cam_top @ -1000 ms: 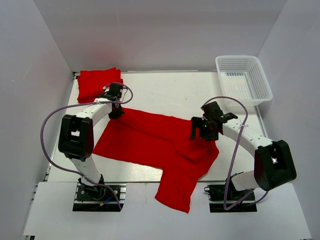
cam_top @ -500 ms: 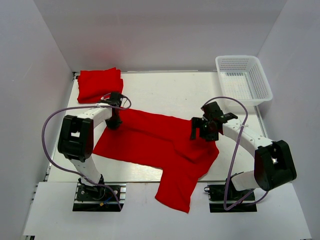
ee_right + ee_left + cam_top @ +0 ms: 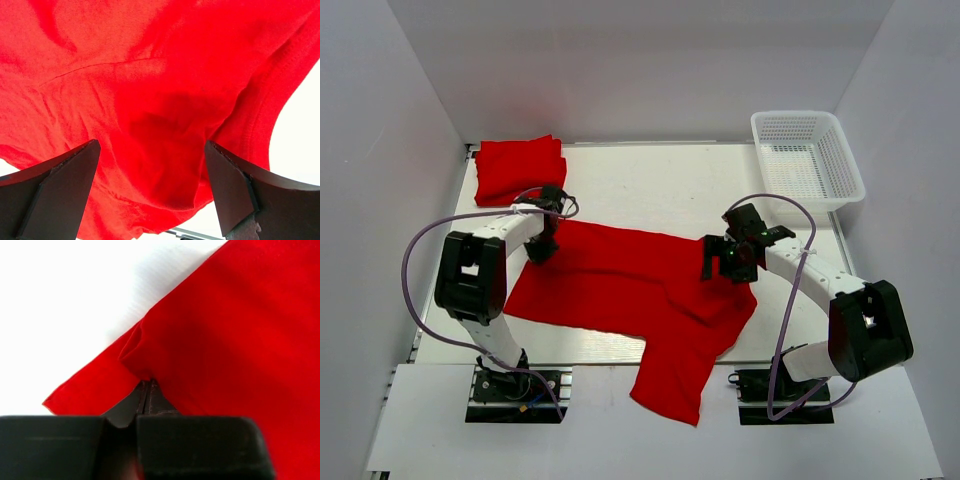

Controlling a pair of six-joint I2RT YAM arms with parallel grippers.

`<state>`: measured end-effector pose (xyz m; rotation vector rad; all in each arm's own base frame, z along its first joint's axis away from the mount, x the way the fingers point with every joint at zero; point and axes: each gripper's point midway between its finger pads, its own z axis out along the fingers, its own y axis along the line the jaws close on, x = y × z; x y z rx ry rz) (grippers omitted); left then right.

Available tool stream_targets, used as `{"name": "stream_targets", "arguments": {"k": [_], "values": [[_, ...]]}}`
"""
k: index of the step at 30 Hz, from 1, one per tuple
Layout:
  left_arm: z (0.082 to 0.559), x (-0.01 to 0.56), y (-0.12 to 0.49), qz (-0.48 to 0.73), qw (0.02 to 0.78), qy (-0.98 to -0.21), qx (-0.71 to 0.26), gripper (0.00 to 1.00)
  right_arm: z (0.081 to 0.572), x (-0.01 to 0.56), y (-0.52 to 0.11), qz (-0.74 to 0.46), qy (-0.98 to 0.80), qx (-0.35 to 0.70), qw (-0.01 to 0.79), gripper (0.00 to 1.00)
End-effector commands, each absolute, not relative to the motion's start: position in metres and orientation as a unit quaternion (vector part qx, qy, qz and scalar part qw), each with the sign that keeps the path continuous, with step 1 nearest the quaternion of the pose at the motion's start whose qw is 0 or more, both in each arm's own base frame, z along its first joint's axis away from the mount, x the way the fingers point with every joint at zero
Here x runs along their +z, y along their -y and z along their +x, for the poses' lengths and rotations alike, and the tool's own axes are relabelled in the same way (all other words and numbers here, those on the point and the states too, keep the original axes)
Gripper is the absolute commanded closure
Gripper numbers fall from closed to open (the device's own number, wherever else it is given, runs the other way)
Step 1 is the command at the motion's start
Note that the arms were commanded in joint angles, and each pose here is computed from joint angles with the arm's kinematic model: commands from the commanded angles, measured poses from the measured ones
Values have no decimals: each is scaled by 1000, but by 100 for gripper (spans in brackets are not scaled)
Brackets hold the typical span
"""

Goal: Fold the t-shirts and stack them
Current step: Fold the flattened tshirt in 1/3 of the way

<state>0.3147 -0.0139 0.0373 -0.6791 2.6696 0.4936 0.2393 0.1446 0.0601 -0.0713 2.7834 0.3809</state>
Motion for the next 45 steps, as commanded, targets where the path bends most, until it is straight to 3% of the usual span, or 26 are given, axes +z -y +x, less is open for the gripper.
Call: {"name": "stream_targets", "arguments": {"k": [1,3,4,5,13,17,23,36,38,40,45], "values": [[309,51,0,-259,167,-927,214,65,242,63,-141,-18,-976,129,176,10],[308,54,-4,-272,166,-922,220,33,243,63,-140,-18,-976,124,177,10],[309,59,-6,-271,165,-921,225,4,246,65,-141,-19,-976,123,180,10],[310,65,-5,-281,171,-918,222,0,247,66,-140,-18,-976,119,182,10],[346,128,-2,-284,231,-906,213,0,264,77,-144,-25,-972,120,199,10],[384,122,32,-220,256,-932,129,0,273,78,-150,-33,-970,126,205,10],[395,69,80,-141,230,-963,16,0,293,60,-144,-26,-975,88,202,10],[394,-1,60,-181,171,-966,73,0,344,-7,-117,5,-991,9,134,10],[395,-5,57,-186,164,-965,85,0,371,2,-116,9,-987,11,157,10],[399,-8,55,-196,160,-962,97,0,374,-14,-108,5,-992,-2,130,10],[416,-5,57,-210,173,-957,99,0,445,13,-109,-9,-983,6,183,10]]}}
